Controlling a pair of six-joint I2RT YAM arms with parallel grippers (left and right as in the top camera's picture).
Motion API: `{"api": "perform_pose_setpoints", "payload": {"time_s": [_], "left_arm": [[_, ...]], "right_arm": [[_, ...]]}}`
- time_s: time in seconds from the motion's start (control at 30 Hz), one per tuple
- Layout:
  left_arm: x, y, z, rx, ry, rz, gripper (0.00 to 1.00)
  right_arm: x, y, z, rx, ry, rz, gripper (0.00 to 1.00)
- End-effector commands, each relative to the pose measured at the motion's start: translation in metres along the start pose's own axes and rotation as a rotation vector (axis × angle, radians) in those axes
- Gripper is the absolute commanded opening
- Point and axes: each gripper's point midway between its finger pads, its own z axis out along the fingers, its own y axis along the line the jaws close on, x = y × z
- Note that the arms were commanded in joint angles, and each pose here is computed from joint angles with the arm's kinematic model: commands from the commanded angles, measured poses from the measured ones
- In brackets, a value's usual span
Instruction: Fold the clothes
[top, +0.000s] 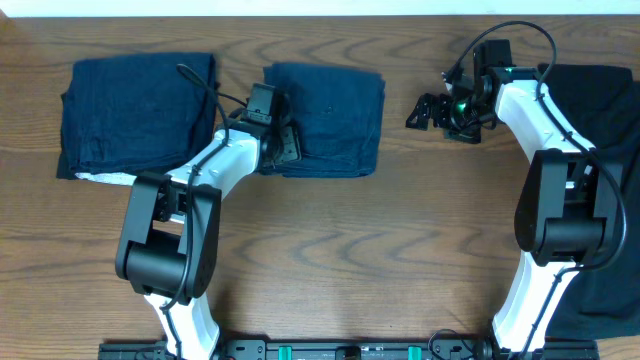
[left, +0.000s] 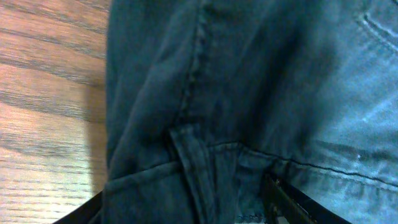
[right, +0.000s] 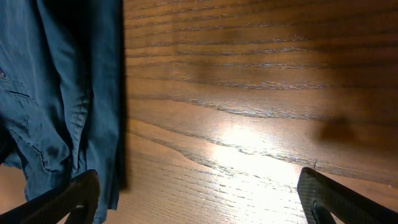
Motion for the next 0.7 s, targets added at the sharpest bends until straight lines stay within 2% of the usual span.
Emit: {"api": "perform_pose_setpoints", "payload": {"time_s": [0.0,0.17,0.3,0.37,0.43,0.57,0.67], "left_arm": [[0.0114,-0.0016,0.0120,0.001,0.047,-0.007,0.65],[0.0115,-0.0015,0.0122,0.000,0.047,-0.012,0.63],[0.0123,-0.0033,0.0121,0.011,0.052,-0.012,0.28],[0.0123,-0.0033,0.0121,0.011,0.052,-0.012,0.20],[0.0123,-0.0033,0.0121,0.011,0.052,-0.016,0.19],[0.0114,-0.0038,0.0121,0.013,0.049,-0.015,0.06],[0.0093,-0.0114,0.0111,0.051,0.047,-0.010,0.06]], "right_arm": [[-0.0064,0.0065,-0.0097,-0.002,-0.029,-0.031,0.99],[-0.0064,0.0065,-0.0097,-0.002,-0.029,-0.031,0.99],[-0.0064,0.0066,-0.0097,-0.002,-0.029,-0.031,0.99],[-0.0064,0.0066,-0.0097,-0.002,-0.029,-0.031,0.99],[-0.0064,0.0065,-0.0097,-0.002,-0.029,-0.031,0.99],[-0.0064,0.0067,-0.0097,-0.002,-0.029,-0.031,0.99],[-0.0064,0.0065,-0.0097,-0.002,-0.029,-0.031,0.99]]}}
